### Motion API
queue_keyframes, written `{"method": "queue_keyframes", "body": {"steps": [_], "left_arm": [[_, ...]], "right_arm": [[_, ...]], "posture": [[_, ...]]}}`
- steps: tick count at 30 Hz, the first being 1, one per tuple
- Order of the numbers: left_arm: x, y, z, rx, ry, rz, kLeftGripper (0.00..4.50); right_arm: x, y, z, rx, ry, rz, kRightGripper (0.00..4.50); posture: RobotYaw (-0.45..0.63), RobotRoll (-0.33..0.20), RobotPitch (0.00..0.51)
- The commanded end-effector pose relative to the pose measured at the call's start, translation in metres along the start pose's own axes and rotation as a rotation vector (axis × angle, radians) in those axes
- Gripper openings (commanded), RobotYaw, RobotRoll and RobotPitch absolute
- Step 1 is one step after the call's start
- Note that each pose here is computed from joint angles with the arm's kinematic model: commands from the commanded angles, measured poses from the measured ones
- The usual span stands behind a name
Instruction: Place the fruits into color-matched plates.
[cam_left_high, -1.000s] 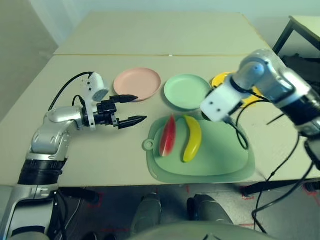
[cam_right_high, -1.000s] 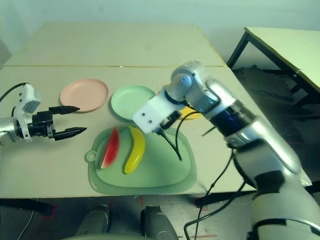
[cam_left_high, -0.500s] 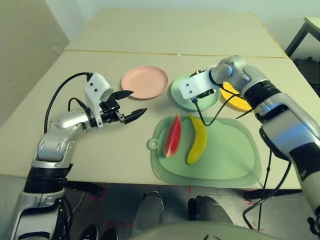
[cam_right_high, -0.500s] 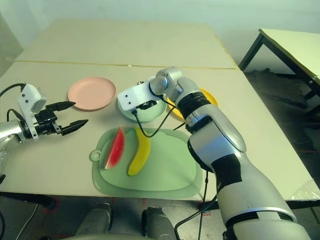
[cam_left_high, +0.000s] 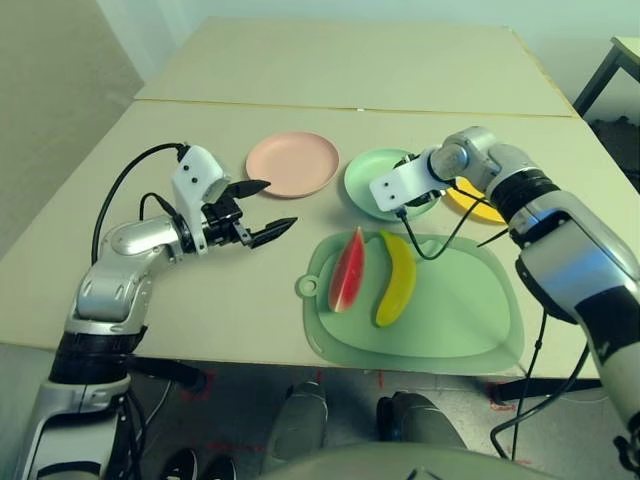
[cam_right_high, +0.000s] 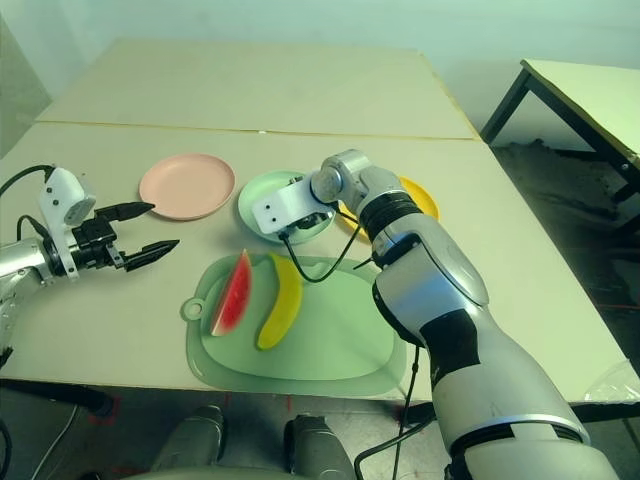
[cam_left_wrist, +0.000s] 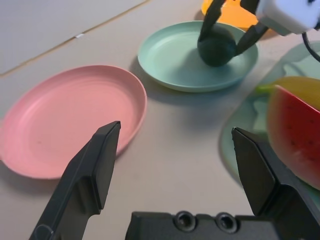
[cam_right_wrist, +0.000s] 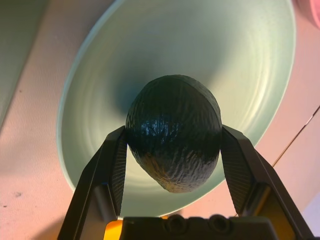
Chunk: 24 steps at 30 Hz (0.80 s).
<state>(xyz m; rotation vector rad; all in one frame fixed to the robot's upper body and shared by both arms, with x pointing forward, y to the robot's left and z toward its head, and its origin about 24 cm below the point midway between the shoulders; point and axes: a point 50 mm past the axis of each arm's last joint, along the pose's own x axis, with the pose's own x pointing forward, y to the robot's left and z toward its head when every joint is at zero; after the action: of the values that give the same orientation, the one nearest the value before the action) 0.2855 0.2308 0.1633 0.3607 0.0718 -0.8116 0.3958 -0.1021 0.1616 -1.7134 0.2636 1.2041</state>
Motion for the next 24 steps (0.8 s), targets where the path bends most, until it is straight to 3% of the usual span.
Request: {"method": "queue_keyframes", "body": {"steps": [1,5,12,17,24], "left_arm": [[0.002,-0.002,-0.005,0.003,0.029,-0.034,4.50],[0.003,-0.002,-0.007,0.003,0.035,-0.049,4.50],[0.003,-0.002,-0.009,-0.020,0.030,-0.090,4.50],[-0.001,-0.006,-0.006,-0.062,0.011,-0.205,4.50],[-0.012,-0.012,-0.001,-0.122,0.006,-0.384,4.50]], "right_arm": [[-0.004,0.001,-0.005,0.005,0.001,-0.011,4.36],[-0.015,-0.002,-0.010,-0.023,0.007,-0.014,4.48],[-0.059,-0.003,-0.012,-0.208,-0.044,0.065,4.48],[-0.084,0.020,0.014,-0.430,-0.138,0.185,4.48],[-0.089,0.046,0.057,-0.564,-0.279,0.255,4.48]], "posture": [[0.09,0.000,0.089],[0.08,0.000,0.090],[0.07,0.000,0.091],[0.06,0.000,0.088],[0.07,0.000,0.092]]}}
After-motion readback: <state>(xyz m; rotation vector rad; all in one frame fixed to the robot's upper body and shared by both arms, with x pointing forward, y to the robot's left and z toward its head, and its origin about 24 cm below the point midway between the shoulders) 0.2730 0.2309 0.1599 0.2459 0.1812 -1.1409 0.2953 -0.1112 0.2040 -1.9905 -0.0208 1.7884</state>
